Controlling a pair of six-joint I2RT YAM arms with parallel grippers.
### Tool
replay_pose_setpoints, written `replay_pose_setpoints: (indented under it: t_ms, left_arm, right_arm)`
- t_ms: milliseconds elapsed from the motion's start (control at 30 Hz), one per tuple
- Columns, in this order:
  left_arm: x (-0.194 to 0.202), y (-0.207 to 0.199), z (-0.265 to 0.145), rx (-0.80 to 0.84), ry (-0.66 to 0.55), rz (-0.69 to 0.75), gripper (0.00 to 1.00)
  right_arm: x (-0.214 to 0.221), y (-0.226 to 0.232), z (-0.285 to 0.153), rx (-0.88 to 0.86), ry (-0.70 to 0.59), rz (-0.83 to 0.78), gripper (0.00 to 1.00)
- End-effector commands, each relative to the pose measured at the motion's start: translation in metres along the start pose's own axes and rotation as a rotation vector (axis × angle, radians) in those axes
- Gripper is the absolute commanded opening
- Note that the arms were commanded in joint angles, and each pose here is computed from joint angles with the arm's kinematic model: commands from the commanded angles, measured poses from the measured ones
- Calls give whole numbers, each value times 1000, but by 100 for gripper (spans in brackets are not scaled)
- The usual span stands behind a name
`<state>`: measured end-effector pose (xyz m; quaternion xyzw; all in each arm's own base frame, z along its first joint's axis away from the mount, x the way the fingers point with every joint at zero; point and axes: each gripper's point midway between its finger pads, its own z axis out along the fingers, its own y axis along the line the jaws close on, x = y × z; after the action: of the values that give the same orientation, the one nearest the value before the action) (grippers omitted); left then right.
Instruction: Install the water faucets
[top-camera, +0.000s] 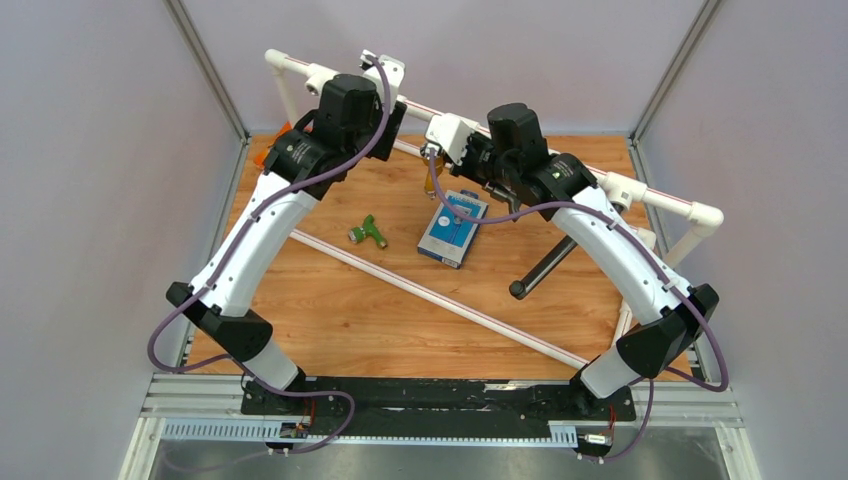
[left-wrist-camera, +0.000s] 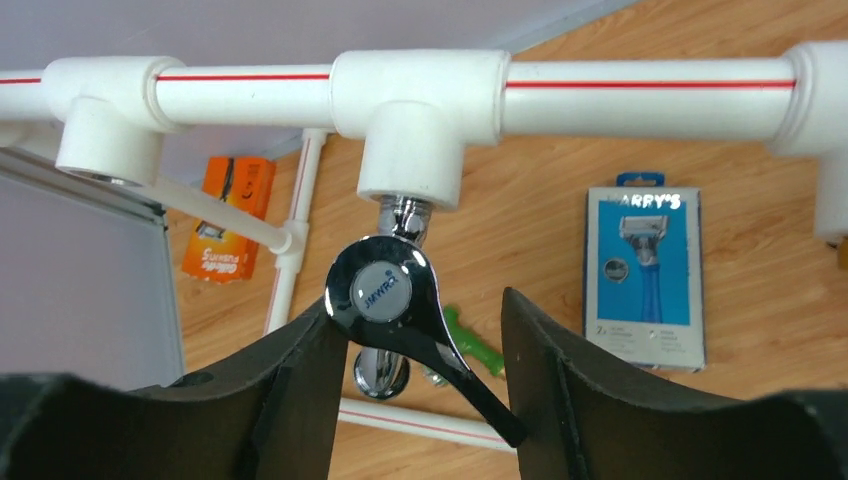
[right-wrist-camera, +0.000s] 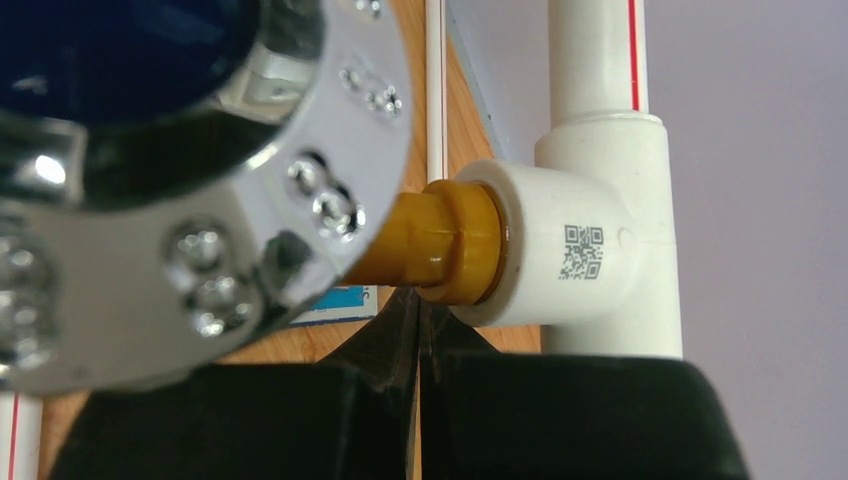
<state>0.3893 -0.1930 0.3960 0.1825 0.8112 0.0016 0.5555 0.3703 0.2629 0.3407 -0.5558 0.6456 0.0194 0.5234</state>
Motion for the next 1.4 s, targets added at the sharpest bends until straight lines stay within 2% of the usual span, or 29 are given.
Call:
replay_pose_setpoints:
  t_ms: [0,167,233,400,467,600,667,700,733,767,800,833,900,967,1067,1167,1200,1233,1267,1333,1367]
  left_arm:
    - [-2,1,-17,43,3,80,53]
    - [-4,-10,-22,151,-21,227,11]
    - [-8,-13,-26,190,-47,294,0]
    - [-4,-16,-29,249,-59,487,0]
    - [-2,-19,-28,246,-69,619,0]
    - [6,-29,-25,184,-57,837,0]
    - [6,-31,-25,151,-60,882,0]
    - [7,-31,-27,143,-63,890,4]
    - [6,-31,-26,137,-72,871,17]
    - [1,-27,-32,120,-95,850,25]
    - [-2,-26,-33,98,-116,811,38]
    - [-12,-21,-41,76,-156,777,43]
    - [-24,-14,-55,61,-219,678,65]
    - [-34,-10,-69,93,-279,551,76]
    - [-43,-8,-93,204,-361,281,80]
    - [-50,18,-102,214,-412,-49,87]
    - [-46,25,-105,239,-424,-105,87]
    - [-53,25,-110,280,-453,-249,89]
    - [-43,37,-105,257,-441,-323,89]
    - [-40,52,-102,268,-442,-632,91]
    - [-25,50,-92,290,-395,-706,91]
  right_arm:
    - [25,52,12,-170,97,9,0]
    - [25,52,12,-170,95,7,0]
    - [25,53,12,-173,95,8,0]
    - [24,51,12,-168,91,6,0]
    - [25,52,13,-170,94,6,0]
    - [26,52,13,-170,97,6,0]
    - [26,53,14,-171,98,6,0]
    - [25,52,13,-168,95,6,0]
    - [26,52,14,-169,98,6,0]
    - [27,53,14,-171,98,6,0]
    - [26,52,13,-169,98,6,0]
    - [27,52,14,-169,98,6,0]
    - [26,52,14,-170,97,6,0]
    - [27,53,15,-171,100,6,0]
    - [27,53,14,-169,100,7,0]
    - [28,52,14,-167,102,6,0]
    - [27,51,14,-164,101,5,0]
    - [27,52,14,-165,102,5,0]
    - [28,52,14,-166,103,7,0]
    - [28,52,14,-167,102,6,0]
    - [28,52,15,-166,106,5,0]
